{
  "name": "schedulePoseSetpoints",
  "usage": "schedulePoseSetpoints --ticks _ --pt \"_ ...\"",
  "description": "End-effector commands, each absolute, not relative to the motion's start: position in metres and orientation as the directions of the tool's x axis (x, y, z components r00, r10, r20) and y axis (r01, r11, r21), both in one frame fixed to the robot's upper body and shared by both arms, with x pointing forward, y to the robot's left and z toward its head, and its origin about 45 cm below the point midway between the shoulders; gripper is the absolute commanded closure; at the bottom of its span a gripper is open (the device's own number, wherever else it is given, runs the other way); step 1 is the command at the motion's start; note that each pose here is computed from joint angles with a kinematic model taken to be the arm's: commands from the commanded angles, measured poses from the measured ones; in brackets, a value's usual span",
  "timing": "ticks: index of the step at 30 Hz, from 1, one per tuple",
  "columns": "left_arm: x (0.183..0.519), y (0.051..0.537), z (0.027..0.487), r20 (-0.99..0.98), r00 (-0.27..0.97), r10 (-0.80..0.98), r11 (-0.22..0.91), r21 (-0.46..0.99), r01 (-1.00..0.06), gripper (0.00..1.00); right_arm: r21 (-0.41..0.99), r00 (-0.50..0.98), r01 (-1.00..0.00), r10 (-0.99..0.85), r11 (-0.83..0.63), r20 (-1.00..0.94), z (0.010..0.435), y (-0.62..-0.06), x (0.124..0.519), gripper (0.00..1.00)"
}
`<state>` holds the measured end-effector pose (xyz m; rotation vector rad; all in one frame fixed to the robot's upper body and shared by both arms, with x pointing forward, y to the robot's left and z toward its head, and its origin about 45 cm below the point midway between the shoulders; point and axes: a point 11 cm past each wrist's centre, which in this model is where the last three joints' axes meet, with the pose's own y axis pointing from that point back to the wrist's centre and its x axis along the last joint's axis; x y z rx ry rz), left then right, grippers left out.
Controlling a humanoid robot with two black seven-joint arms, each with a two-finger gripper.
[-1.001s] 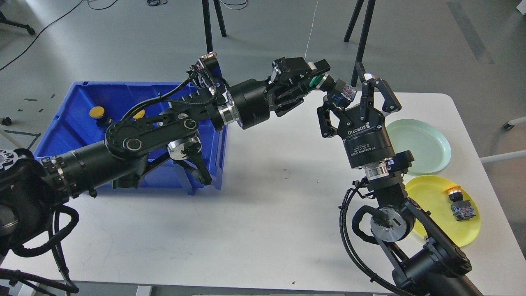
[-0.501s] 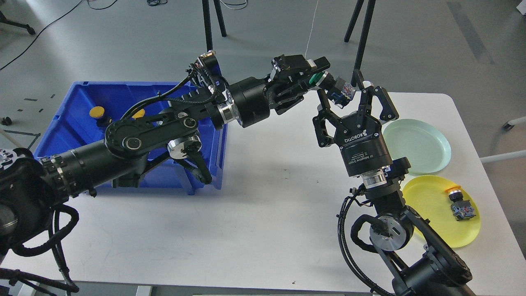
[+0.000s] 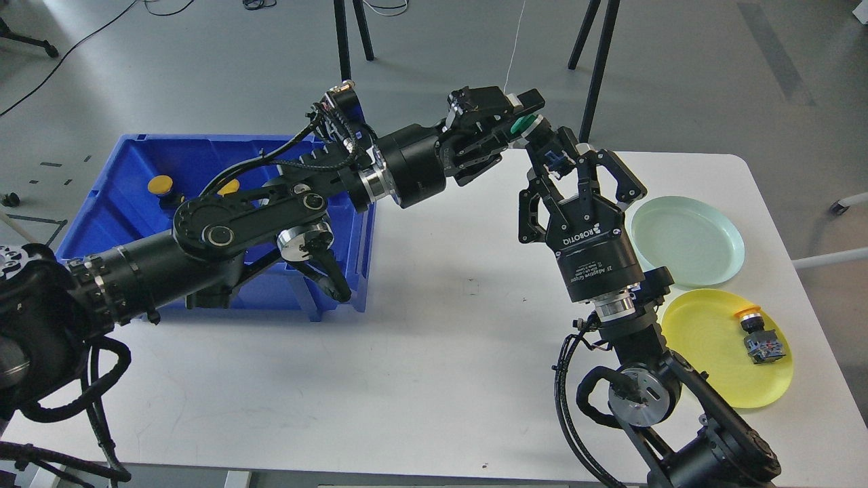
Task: Pass button and place on color plate
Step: 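Open the left gripper and pull the button away with the right gripper, then lower the green-capped button onto the pale green plate and release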
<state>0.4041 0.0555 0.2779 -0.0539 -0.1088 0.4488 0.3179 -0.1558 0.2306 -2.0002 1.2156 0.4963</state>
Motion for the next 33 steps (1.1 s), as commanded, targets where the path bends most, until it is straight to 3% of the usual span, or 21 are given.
schedulePoseSetpoints --ticks 1,2,3,7,14,17,20,23,27,29,33 --pt "0.403 0.055 0.278 0.103 0.898 0.429 0.903 -0.072 -0.423 0.73 -0.383 0.469 -0.882 -0.599 -0.275 -0.649 0.231 -0.157 0.319 1.00" --pt "0.405 0.055 0.281 0.101 0.893 0.438 0.898 -0.081 -0.432 0.56 -0.383 0.469 -0.882 -0.599 -0.275 -0.649 0.231 -0.157 0.319 1.00" --pt "0.406 0.056 0.282 0.104 0.893 0.438 0.899 -0.082 -0.431 0.30 -0.382 0.466 -0.883 -0.602 -0.273 -0.649 0.230 -0.158 0.320 1.00" --pt "0.406 0.054 0.283 0.102 0.898 0.428 0.903 -0.082 -0.421 0.11 -0.378 0.461 -0.886 -0.605 -0.269 -0.649 0.230 -0.158 0.320 1.00" --pt "0.405 0.054 0.283 0.105 0.899 0.425 0.905 -0.078 -0.418 0.11 -0.378 0.450 -0.891 -0.613 -0.253 -0.650 0.231 -0.163 0.322 1.00" --pt "0.406 0.054 0.283 0.103 0.897 0.429 0.903 -0.080 -0.423 0.10 -0.388 0.395 -0.907 -0.639 -0.160 -0.660 0.236 -0.193 0.332 1.00" --pt "0.406 0.055 0.283 0.100 0.897 0.431 0.902 -0.083 -0.424 0.09 -0.329 0.243 -0.944 -0.696 -0.011 -0.675 0.221 -0.240 0.345 1.00" --pt "0.407 0.056 0.283 0.099 0.895 0.434 0.900 -0.083 -0.427 0.08 -0.168 0.001 -0.976 -0.769 0.138 -0.639 0.183 -0.279 0.358 1.00" --pt "0.406 0.056 0.282 0.099 0.896 0.432 0.901 -0.082 -0.426 0.08 -0.038 -0.303 -0.939 -0.877 0.341 -0.373 0.169 -0.355 0.391 1.00" --pt "0.406 0.056 0.282 0.099 0.896 0.432 0.901 -0.082 -0.426 0.08 0.016 -0.385 -0.919 -0.887 0.395 -0.255 0.156 -0.372 0.397 1.00" --pt "0.406 0.056 0.282 0.098 0.897 0.431 0.902 -0.082 -0.425 0.08 0.032 -0.414 -0.910 -0.899 0.414 -0.140 0.155 -0.362 0.408 1.00"
